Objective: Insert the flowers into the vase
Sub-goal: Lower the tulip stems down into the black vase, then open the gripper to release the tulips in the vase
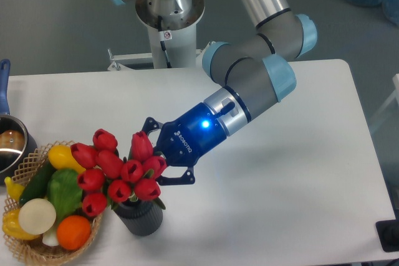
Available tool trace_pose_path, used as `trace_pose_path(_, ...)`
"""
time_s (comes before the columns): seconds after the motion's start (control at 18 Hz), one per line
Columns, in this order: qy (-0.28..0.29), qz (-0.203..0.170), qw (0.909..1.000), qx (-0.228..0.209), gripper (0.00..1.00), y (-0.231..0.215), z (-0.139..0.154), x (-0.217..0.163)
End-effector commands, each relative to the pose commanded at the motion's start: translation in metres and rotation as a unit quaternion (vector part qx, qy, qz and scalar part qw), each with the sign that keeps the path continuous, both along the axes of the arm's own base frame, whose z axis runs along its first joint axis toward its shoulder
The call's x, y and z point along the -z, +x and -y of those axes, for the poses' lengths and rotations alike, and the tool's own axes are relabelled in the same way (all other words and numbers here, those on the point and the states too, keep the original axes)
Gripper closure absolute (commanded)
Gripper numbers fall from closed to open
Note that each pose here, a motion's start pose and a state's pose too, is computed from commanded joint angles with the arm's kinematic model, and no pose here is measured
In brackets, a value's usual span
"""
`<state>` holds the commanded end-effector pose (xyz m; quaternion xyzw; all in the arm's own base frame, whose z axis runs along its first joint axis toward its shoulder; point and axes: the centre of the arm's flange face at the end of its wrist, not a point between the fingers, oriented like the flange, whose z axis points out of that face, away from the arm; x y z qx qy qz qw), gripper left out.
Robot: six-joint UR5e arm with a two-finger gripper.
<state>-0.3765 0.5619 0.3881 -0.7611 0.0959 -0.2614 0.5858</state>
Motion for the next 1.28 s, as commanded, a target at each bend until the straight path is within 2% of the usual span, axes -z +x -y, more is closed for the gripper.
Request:
trace_pose_path(0.67,-0.031,-0.011,0.9994,-0.009,0.86,-0.008,-0.005,0.038)
trace_pose_path(1.06,-0.037,-0.006,0.9993,-0.001,0.84,0.011,0.007,0.064)
trace_pose_path(1.28,-0.036,-0.01,0.9993,0.005,0.77,0.021,0.01,0.07)
